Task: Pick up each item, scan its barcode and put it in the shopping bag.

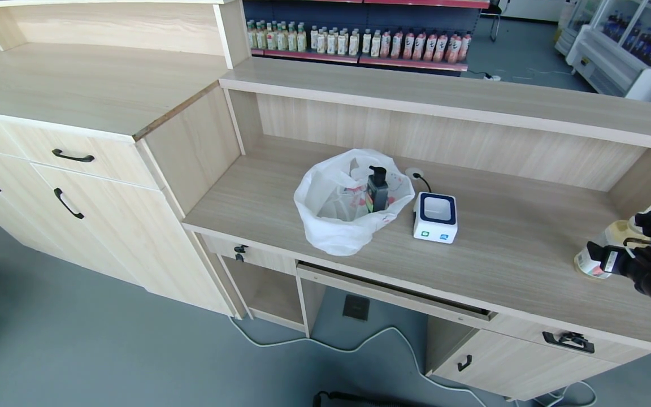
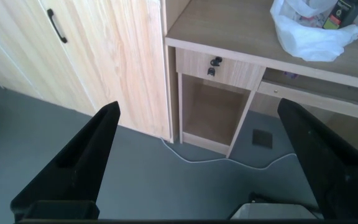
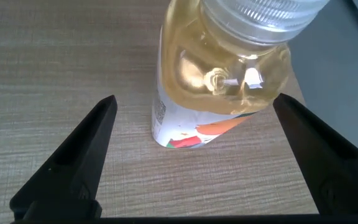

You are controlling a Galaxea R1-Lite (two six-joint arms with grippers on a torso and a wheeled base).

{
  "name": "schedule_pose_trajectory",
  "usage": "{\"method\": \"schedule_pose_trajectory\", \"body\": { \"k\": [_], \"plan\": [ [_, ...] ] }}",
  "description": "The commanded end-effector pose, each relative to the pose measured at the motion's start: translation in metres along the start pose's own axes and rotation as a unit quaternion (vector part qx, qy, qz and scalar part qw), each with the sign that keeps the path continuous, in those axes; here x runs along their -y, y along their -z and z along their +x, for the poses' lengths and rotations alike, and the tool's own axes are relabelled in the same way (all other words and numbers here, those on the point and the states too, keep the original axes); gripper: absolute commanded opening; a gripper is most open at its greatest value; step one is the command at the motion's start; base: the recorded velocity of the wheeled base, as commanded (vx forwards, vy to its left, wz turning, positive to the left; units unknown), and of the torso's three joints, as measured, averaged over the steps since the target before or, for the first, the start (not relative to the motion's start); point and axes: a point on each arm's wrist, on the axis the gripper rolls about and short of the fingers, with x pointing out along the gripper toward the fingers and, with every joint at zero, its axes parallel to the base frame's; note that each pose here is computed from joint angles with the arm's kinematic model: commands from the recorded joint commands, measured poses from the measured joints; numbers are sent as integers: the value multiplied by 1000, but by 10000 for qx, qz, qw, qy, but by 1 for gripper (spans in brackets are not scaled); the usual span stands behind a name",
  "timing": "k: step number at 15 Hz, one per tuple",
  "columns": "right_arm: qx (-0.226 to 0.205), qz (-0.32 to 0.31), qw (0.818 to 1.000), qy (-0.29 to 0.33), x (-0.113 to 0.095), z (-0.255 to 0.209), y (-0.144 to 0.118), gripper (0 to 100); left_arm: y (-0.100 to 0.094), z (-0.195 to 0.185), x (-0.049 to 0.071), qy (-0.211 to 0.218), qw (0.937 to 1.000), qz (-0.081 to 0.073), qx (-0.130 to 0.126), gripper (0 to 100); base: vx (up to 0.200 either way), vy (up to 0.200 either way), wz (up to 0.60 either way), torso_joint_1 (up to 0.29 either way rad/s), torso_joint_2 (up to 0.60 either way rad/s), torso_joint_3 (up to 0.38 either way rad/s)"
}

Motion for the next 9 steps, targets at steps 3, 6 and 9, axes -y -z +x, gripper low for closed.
{"method": "schedule_pose_trajectory", "body": {
  "k": [3, 6, 9],
  "plan": [
    [-5, -21, 10000, 5, -8, 10, 5, 100, 0, 0, 0, -2, 10000, 7, 4, 100, 0, 0, 0, 0, 0, 0],
    [22, -37, 10000, -22, -15, 18, 4, 100, 0, 0, 0, -2, 10000, 0, 4, 100, 0, 0, 0, 0, 0, 0],
    [26, -46, 10000, 18, -19, 26, 1, 100, 0, 0, 0, -2, 10000, 0, 4, 100, 0, 0, 0, 0, 0, 0]
  ]
}}
